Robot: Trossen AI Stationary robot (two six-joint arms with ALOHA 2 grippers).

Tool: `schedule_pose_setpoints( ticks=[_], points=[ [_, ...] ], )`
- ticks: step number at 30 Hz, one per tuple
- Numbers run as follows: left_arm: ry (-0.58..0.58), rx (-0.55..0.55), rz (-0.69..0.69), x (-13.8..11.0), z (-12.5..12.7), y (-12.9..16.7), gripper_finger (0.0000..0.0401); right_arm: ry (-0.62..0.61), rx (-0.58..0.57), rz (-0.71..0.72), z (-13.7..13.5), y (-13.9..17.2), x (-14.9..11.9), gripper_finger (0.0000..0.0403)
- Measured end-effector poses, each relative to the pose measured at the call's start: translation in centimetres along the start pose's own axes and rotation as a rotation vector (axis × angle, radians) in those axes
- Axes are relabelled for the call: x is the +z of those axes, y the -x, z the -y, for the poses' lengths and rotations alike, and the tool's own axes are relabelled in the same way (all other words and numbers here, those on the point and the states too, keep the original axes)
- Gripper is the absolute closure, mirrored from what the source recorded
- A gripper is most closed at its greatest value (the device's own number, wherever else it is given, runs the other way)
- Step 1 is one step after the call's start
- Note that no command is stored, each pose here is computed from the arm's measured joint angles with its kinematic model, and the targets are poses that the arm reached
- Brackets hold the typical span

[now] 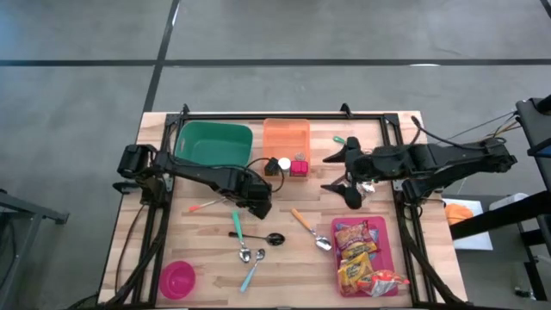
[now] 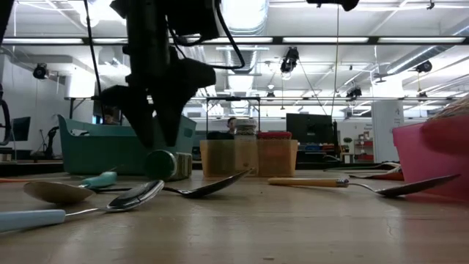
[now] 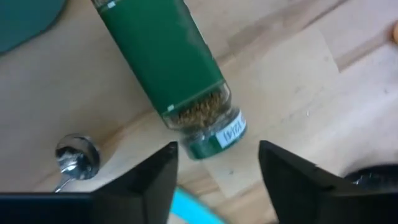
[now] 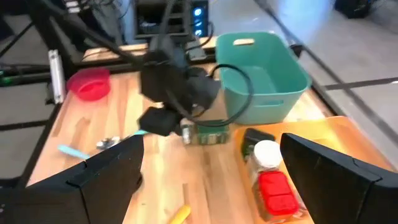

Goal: Pick & Place Food Item
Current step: Put the green seasoning bottle into the orange bin

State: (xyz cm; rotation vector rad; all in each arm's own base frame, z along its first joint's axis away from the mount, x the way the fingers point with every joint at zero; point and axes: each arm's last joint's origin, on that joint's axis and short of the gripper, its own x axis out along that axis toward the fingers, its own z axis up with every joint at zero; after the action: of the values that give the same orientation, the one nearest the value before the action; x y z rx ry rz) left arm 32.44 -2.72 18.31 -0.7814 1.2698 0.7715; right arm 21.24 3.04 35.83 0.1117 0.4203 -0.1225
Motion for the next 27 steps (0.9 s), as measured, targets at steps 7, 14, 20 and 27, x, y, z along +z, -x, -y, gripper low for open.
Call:
schedule_pose_setpoints(
  ticks=[7,14,20,27],
  points=[
    [0.098,0.001,0.003,0.4,-1.0,-1.5,0.0106,0.016,0.140,-0.055,-0.6,-0.8,-0.3,0.0028],
    [0.150,-0.025,0.021,1.0,-1.8,-2.8,0.0099,0.013,0.206,-0.066,-0.8,-0.7,-0.3,0.0028],
    [0.156,-0.012,0.022,1.1,-2.5,-3.4,0.0101,0.007,0.205,-0.069,-0.8,-0.8,-0.4,0.0028],
    [0.117,-0.029,0.010,0.6,-3.0,-4.4,0.0167,0.006,0.202,-0.068,-0.8,-0.8,-0.3,0.0028]
  ],
)
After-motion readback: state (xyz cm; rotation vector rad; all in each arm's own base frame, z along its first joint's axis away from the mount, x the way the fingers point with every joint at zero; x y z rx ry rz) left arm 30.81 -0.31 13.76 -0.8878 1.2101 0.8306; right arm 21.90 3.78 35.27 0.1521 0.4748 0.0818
